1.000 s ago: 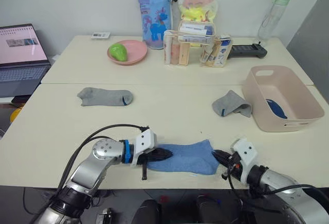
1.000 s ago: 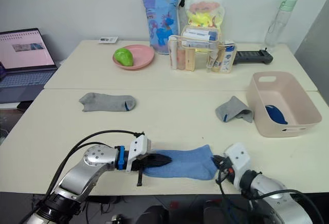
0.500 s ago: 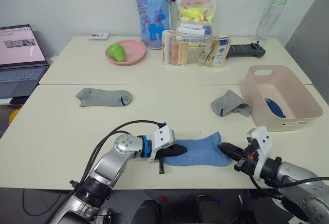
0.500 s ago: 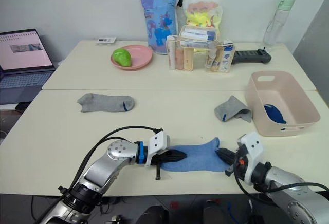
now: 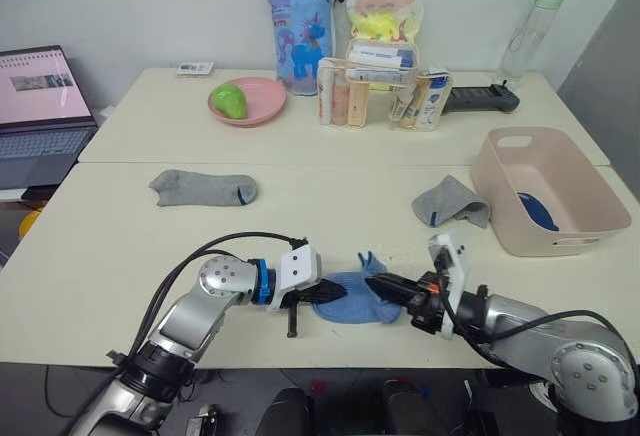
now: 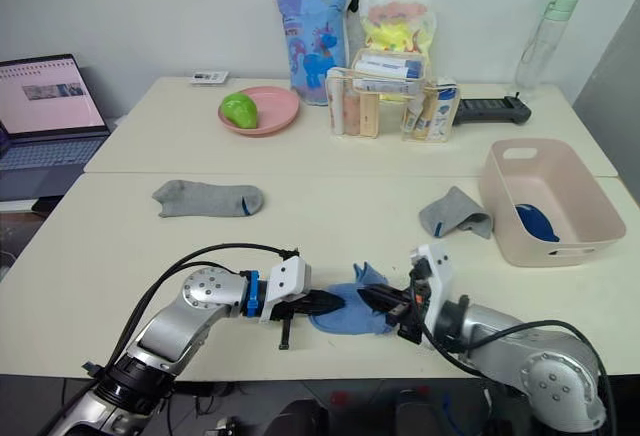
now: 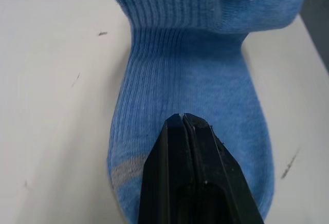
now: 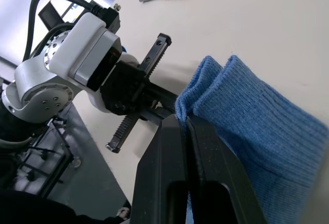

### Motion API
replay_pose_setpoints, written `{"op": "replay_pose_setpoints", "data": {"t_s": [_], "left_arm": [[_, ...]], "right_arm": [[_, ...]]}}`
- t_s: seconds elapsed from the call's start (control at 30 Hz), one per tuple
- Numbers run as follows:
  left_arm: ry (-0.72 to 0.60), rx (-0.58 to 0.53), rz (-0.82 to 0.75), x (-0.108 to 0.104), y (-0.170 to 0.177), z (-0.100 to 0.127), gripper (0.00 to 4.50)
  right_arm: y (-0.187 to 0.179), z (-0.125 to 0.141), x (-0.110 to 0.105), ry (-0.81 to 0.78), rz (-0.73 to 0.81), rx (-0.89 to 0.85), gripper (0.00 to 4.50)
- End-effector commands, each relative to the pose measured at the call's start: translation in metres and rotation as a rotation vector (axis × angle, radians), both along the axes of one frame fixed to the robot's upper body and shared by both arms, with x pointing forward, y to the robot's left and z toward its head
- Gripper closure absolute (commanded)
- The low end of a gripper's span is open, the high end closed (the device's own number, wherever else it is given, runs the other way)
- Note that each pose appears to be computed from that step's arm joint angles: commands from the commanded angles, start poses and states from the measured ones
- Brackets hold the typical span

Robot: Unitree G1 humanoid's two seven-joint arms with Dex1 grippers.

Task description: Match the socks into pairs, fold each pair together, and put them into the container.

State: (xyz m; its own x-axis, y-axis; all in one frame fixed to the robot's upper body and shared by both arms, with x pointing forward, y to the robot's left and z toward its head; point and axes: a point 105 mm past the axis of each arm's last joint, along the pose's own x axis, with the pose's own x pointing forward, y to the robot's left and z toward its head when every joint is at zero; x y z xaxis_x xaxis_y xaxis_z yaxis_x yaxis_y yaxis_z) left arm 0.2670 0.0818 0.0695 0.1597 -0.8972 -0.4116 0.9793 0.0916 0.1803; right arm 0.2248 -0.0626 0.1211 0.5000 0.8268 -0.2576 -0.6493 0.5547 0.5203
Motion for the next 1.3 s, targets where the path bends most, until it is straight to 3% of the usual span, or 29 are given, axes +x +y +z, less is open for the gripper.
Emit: {"op": "replay_pose_setpoints", "data": {"t_s": [0.03,0.17,0.27,0.5,0.57,0.67,0.77,0.83,1.0,1.17,1.23,1.3], "left_arm": [[-0.024,0.010,-0.010,0.000,-0.003,-0.003,4.50],[-0.019,0.003,0.016,0.001,0.002,-0.002,4.50],[-0.014,-0.025,0.077,0.008,0.010,0.005,4.50],[-0.021,-0.085,0.223,0.020,0.032,0.025,4.50],[-0.050,-0.085,0.252,0.024,0.039,0.032,4.50],[-0.101,-0.126,0.258,0.028,0.044,0.056,4.50],[-0.099,-0.147,0.148,0.014,0.031,0.072,4.50],[-0.079,-0.129,0.033,-0.002,0.016,0.074,4.50],[-0.078,-0.068,-0.032,-0.011,-0.004,0.058,4.50],[-0.068,0.025,0.009,-0.006,-0.010,0.027,4.50],[-0.106,0.122,0.020,0.000,0.001,0.007,4.50],[-0.103,0.151,0.067,0.007,0.009,-0.003,4.50]], "right_arm": [[0.016,-0.001,0.003,0.029,0.027,0.013,4.48],[0.024,-0.014,0.010,0.065,0.023,-0.030,4.48],[0.028,-0.006,0.007,0.069,0.048,0.011,3.71],[0.021,0.029,-0.001,0.048,0.077,0.164,1.28],[0.015,0.039,0.004,0.019,0.044,0.186,1.28],[-0.004,0.040,0.023,-0.098,-0.051,0.047,1.28],[-0.014,0.032,0.032,-0.209,-0.058,-0.113,1.86],[-0.015,0.022,0.036,-0.271,-0.032,-0.203,2.54],[-0.009,-0.001,0.037,-0.322,0.024,-0.272,4.40],[-0.003,-0.023,0.043,-0.333,0.020,-0.345,4.46],[-0.002,-0.030,0.048,-0.336,0.001,-0.381,4.46],[-0.001,-0.034,0.050,-0.334,-0.013,-0.398,4.46]]}}
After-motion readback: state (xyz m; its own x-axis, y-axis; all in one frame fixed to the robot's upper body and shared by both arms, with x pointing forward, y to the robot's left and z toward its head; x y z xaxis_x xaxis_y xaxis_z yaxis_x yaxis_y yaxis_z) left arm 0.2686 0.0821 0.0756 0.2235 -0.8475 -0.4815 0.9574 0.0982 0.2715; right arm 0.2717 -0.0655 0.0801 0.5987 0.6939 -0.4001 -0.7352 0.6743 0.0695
